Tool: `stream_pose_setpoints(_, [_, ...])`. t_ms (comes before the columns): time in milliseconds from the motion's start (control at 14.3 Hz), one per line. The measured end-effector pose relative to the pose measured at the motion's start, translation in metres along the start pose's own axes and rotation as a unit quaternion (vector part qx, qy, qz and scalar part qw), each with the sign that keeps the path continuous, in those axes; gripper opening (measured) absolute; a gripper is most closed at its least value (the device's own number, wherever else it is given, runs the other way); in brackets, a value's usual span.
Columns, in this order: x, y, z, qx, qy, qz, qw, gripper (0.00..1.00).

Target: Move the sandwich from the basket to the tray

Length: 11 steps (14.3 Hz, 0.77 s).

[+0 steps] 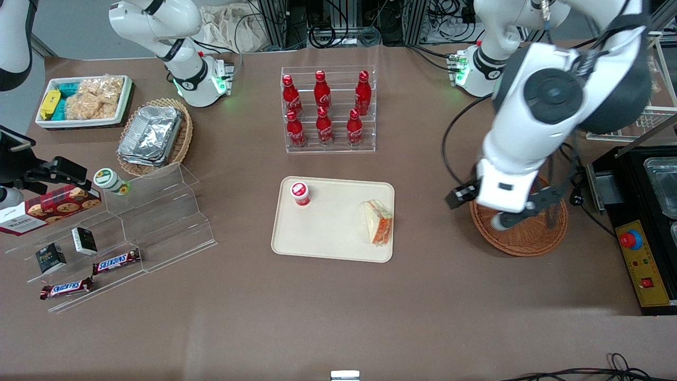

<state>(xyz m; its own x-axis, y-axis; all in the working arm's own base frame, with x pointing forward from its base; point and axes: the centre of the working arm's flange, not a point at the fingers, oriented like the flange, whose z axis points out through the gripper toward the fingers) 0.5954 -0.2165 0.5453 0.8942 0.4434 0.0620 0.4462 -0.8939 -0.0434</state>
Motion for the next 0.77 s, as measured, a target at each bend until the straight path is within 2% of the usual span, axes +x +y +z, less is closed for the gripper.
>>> stream_pose_setpoints(210, [0.019, -0.066, -0.008, 0.008, -0.004, 0.050, 0.9987, 1.00])
stream_pose_setpoints(420, [0.036, -0.138, -0.017, 0.007, -0.028, 0.118, 0.9926, 1.00])
stream_pose_setpoints(560, [0.048, -0.182, -0.025, -0.005, -0.040, 0.154, 0.9873, 1.00])
stream_pose_setpoints(770, [0.059, -0.233, -0.038, -0.022, -0.041, 0.169, 0.9844, 1.00])
